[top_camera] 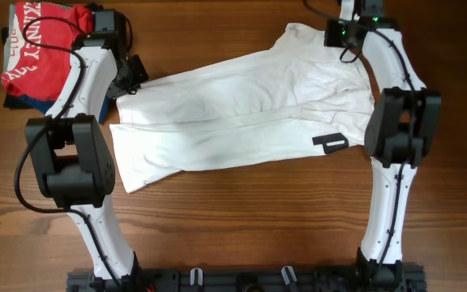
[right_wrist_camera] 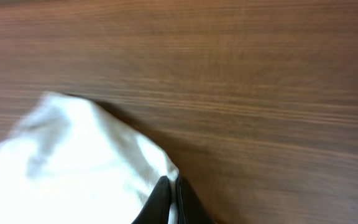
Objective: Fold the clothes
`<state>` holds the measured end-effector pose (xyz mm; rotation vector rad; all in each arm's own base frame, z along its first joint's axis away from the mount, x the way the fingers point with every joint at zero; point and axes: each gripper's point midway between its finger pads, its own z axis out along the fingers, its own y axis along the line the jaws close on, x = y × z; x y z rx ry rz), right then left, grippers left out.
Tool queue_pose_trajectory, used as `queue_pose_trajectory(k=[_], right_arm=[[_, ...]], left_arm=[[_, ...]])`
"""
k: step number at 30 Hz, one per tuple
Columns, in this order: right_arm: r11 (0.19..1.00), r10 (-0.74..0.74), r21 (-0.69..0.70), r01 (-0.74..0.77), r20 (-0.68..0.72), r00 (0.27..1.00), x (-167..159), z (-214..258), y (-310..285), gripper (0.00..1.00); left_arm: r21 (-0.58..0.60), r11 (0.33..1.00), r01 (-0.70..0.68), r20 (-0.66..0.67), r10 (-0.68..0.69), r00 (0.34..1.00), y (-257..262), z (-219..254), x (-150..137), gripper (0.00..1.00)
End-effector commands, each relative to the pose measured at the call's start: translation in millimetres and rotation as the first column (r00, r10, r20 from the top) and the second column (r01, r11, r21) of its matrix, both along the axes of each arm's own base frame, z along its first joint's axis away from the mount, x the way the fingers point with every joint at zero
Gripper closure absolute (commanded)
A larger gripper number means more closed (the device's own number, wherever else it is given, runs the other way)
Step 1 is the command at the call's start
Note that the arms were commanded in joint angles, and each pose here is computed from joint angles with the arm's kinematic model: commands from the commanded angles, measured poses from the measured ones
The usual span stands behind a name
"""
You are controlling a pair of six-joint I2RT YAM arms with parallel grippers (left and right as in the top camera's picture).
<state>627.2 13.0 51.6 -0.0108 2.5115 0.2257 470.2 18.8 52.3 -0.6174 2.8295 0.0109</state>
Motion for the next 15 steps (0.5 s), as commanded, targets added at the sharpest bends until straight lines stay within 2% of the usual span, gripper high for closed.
queue_pose_trajectory(k=[1,7,15], right_arm=[[1.0,-0.005,-0.006,0.005,0.144,0.99,-2.1,100.9,0.4,0.96],[1.0,-0.006,-0.005,0.006,0.108,0.994,-27.5,130.0,0.6,0.96],[0.998,-0.053,0.008,0.054,-0.141,0.989,-85.0,107.8,-24.6,0.96]], left_arm=[[-0.006,1.0,-0.012,0.049,0.013,0.999,1.7,24.2,0.4,0.96],[-0.006,1.0,-0.012,0.062,0.013,0.998,1.6,43.4,-6.6,0.96],[-0.004,1.0,-0.014,-0.028,0.014,1.0,1.5,52.7,-36.9,0.96]])
